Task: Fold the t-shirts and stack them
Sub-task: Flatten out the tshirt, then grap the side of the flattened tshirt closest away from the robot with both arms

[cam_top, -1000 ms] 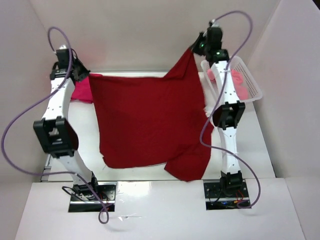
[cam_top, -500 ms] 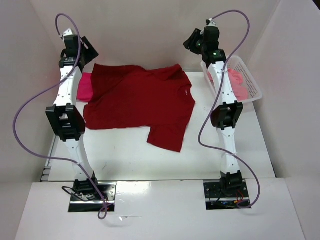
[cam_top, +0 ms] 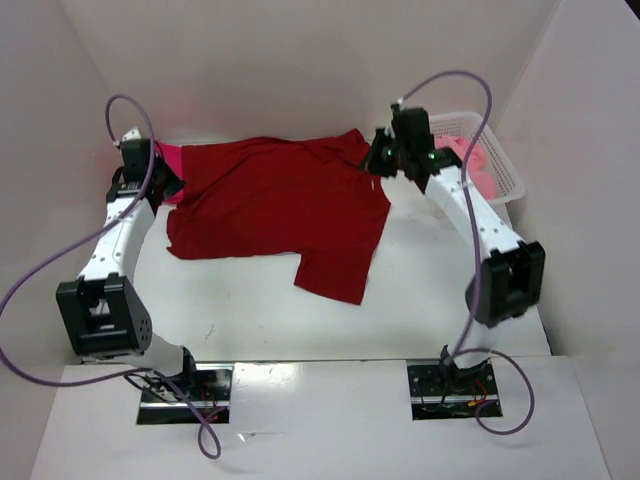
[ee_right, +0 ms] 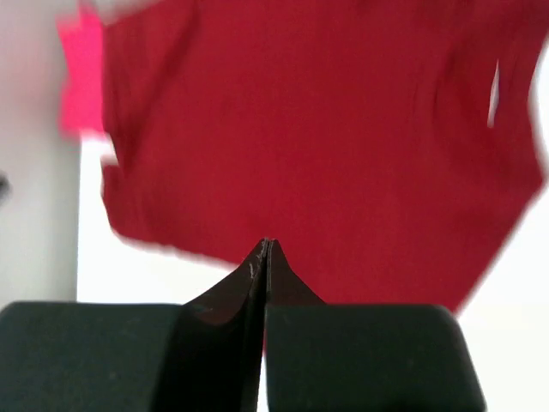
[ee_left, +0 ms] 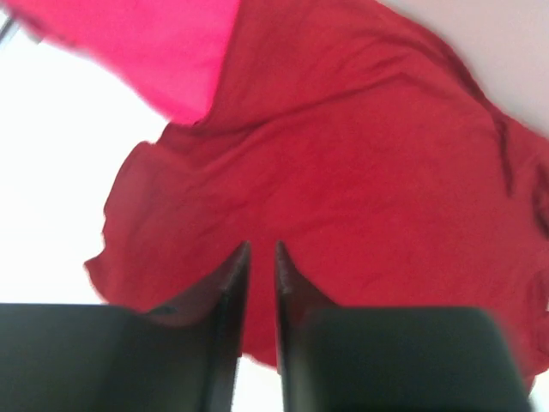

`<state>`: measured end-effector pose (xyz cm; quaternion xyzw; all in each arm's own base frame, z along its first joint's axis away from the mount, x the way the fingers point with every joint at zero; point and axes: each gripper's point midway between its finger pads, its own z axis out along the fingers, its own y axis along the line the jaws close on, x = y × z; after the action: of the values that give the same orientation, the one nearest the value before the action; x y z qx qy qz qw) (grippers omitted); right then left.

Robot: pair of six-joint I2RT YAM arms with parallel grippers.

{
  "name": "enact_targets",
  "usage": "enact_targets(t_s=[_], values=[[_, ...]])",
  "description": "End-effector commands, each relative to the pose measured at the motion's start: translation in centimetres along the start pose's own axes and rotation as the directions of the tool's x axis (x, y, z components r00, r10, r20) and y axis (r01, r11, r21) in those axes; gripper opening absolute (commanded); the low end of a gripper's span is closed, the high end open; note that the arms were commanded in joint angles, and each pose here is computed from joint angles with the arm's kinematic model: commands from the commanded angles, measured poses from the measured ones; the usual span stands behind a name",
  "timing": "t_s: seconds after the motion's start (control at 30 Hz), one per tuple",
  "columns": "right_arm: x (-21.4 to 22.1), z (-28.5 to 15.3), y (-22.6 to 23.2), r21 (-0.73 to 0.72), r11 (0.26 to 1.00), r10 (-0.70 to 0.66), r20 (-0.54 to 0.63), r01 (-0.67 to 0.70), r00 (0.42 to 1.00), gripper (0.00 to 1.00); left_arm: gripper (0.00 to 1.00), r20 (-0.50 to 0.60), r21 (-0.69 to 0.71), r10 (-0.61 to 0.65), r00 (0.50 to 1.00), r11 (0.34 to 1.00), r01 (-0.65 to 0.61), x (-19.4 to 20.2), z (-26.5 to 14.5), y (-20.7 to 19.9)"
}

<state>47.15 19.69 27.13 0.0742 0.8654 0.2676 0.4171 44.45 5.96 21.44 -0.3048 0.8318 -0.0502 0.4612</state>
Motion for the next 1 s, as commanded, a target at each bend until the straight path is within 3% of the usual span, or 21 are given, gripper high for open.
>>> enact_targets(t_s=[0.0,0.07,0.1,0.2,0.27,0.33,0.4,0.63,0.97], values=[[2.4,-4.0,-0.8,-0.019,1.0,0.014,0.019,-0.014,1.0,0.0,0.21,-0.051,-0.02,-0.031,0.998,0.999,0.03,3.5,-0.6,2.1],[7.1,-6.7,-2.6,-0.006,0.998,0.055,-0.042,-0.055,0.998,0.09,0.16,-0.095,-0.038,-0.046,0.994,0.998,0.043,5.4,-0.9,3.3],[8.8,-7.3,-3.3,-0.002,0.997,0.076,-0.069,-0.076,0.995,0.19,0.16,-0.13,-0.031,-0.059,0.99,0.998,0.055,6.7,-0.8,3.4],[16.4,-8.5,-5.8,0.031,0.986,0.168,-0.22,-0.165,0.961,0.29,0.16,-0.189,-0.058,-0.099,0.977,0.994,0.09,9.5,-1.4,4.9],[21.0,-9.2,-7.6,0.077,0.972,0.233,-0.302,-0.22,0.925,0.37,0.25,-0.214,-0.067,-0.128,0.968,0.991,0.116,10.6,-1.4,5.2],[24.3,-9.6,-9.4,0.126,0.961,0.276,-0.349,-0.247,0.896,0.41,0.28,-0.243,-0.086,-0.137,0.96,0.989,0.119,11.6,-1.7,5.9],[25.7,-9.9,-9.0,0.126,0.955,0.297,-0.374,-0.269,0.879,0.42,0.36,-0.25,-0.105,-0.147,0.957,0.987,0.124,12.2,-1.7,6.4],[29.9,-9.3,-9.3,0.183,0.942,0.334,-0.453,-0.281,0.826,0.43,0.48,-0.305,-0.146,-0.236,0.923,0.969,0.199,14.7,-2.0,8.3],[33.5,-8.6,-9.9,0.198,0.909,0.417,-0.47,-0.368,0.778,0.43,0.51,-0.313,-0.145,-0.219,0.924,0.973,0.181,15.2,-2.5,8.6]])
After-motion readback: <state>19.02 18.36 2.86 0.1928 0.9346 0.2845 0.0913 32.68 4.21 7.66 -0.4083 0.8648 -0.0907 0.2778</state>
